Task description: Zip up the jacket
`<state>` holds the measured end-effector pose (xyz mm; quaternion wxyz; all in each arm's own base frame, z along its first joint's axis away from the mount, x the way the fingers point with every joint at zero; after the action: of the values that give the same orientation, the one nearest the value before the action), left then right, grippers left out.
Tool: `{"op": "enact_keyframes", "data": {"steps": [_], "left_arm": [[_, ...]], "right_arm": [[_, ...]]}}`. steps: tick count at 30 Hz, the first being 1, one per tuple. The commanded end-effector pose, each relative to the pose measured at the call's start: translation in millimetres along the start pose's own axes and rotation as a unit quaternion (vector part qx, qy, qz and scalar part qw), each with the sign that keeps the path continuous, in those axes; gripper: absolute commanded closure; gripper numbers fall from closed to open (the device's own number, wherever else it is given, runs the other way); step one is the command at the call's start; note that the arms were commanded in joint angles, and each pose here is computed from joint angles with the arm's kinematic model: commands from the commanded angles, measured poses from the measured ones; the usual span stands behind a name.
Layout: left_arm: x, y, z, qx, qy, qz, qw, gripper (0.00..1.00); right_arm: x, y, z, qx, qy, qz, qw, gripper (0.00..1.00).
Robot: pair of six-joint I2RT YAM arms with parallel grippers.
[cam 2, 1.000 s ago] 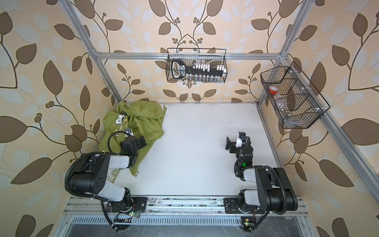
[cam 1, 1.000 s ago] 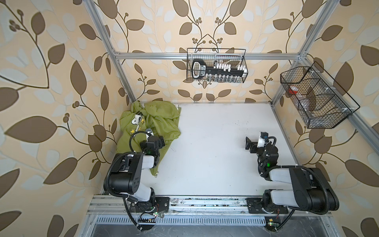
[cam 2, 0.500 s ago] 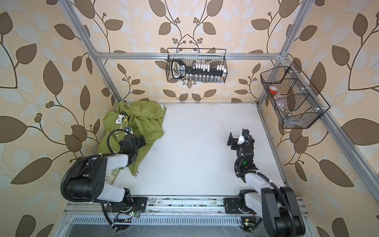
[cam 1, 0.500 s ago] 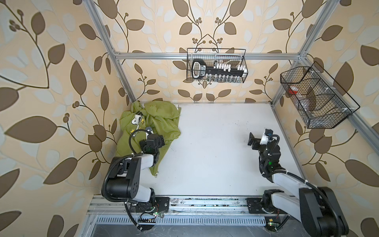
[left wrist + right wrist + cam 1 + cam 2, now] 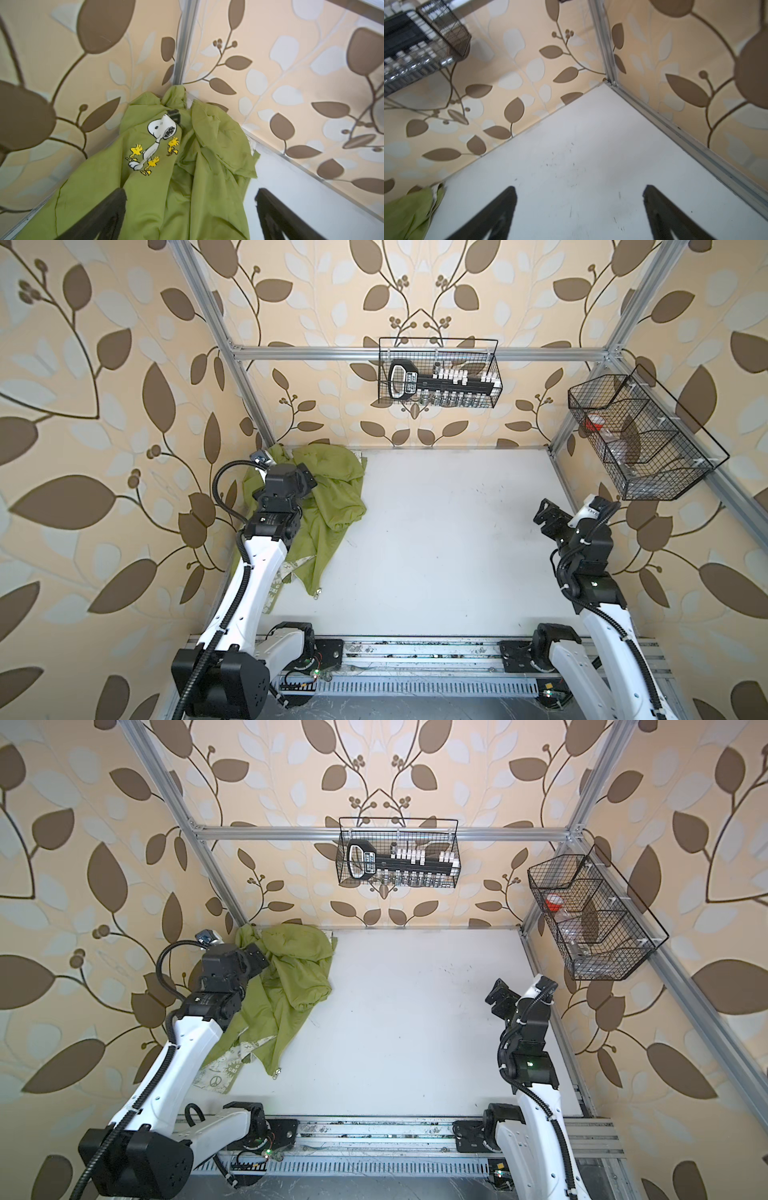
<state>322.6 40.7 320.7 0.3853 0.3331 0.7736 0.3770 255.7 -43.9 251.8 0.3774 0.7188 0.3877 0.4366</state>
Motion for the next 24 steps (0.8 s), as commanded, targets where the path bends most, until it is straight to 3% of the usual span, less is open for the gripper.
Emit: {"op": "enact_keyframes", "data": {"steps": [1, 4, 9, 12, 18, 24], "left_arm": [[6.9, -33.1, -8.2, 0.143, 0.018, 0.025, 0.989, 0.01], [2.7, -38.3, 2.3, 0.187, 0.028, 0.046, 0.981, 0.01], [-6.7, -58.9, 38.7, 0.260, 0.044, 0.072, 0.962, 0.11], [-8.4, -84.0, 70.2, 0.309, 0.062, 0.075, 0.946, 0.15], [-7.4, -123.5, 114.2, 0.385, 0.096, 0.079, 0.914, 0.24], [-4.5, -140.2, 142.7, 0.395, 0.114, 0.081, 0.908, 0.24]], "right_arm": [[23.8, -55.1, -18.9, 0.185, 0.080, 0.012, 0.979, 0.22], [46.5, -69.1, -35.9, 0.224, 0.126, -0.011, 0.966, 0.23], [99.3, -99.3, -68.2, 0.270, 0.224, -0.052, 0.935, 0.14], [124.9, -118.7, -86.8, 0.279, 0.256, -0.097, 0.920, 0.13], [159.4, -155.7, -112.8, 0.288, 0.249, -0.203, 0.902, 0.23], [174.8, -173.7, -113.7, 0.307, 0.223, -0.237, 0.894, 0.29]]}}
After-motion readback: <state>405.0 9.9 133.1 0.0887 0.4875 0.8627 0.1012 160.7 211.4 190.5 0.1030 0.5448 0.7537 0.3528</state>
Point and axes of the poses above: each gripper's point midway between its finger pads, its own z axis out along the fingers, its own x axis along the line the jaws close on, y = z × x, the point moved 4 cm from there along -z, back along the fingers, and after that the axes turned 4 degrees about -z, right-handed, at the moved point
